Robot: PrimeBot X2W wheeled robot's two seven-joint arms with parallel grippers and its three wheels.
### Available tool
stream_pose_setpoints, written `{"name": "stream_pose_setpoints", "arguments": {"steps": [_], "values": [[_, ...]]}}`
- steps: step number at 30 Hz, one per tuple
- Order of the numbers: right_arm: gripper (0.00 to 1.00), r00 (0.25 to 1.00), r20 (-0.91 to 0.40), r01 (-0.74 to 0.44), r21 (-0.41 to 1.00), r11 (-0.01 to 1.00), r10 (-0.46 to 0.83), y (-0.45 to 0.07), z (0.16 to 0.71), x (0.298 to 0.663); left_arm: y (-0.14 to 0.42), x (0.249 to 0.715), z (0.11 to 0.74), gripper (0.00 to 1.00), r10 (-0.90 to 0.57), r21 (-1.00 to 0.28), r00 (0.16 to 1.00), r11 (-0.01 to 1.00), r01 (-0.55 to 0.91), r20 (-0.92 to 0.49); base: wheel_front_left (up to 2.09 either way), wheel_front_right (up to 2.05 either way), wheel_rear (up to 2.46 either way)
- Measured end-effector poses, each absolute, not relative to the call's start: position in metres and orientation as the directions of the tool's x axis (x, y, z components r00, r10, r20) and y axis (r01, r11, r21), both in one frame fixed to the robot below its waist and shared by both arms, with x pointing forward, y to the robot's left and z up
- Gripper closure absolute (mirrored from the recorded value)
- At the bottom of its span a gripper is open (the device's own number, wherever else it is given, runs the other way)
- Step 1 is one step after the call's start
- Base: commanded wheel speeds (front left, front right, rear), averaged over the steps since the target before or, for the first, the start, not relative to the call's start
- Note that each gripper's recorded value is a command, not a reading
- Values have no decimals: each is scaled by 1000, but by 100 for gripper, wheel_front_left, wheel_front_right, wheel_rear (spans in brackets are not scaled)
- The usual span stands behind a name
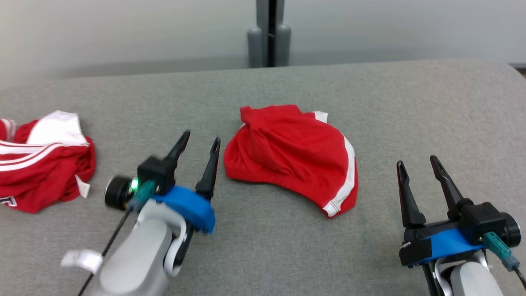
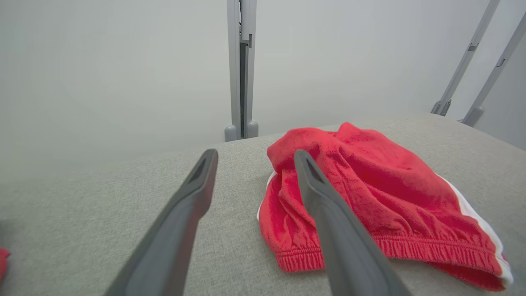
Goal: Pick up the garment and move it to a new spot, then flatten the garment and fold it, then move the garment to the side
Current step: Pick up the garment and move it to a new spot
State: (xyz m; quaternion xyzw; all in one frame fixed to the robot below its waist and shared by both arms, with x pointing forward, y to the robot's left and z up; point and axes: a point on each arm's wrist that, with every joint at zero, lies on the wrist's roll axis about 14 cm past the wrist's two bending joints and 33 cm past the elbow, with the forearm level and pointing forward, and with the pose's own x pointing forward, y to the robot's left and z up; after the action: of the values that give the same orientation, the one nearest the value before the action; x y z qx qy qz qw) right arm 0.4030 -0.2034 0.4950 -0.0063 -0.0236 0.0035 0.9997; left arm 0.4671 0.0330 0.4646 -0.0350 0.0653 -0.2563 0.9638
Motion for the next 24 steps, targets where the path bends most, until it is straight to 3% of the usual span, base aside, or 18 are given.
{"name": "stream_pose_setpoints", "arguments": {"steps": [12, 24], "values": [[0, 996, 47, -74, -8, 997, 74, -179, 496, 387, 108, 384, 441, 0, -226, -193, 963, 961, 196, -147, 0, 0, 0], [0, 996, -6, -85, 17, 996, 86, -174, 478, 375, 123, 366, 439, 0, -157, -191, 977, 973, 129, -142, 0, 0, 0]]}}
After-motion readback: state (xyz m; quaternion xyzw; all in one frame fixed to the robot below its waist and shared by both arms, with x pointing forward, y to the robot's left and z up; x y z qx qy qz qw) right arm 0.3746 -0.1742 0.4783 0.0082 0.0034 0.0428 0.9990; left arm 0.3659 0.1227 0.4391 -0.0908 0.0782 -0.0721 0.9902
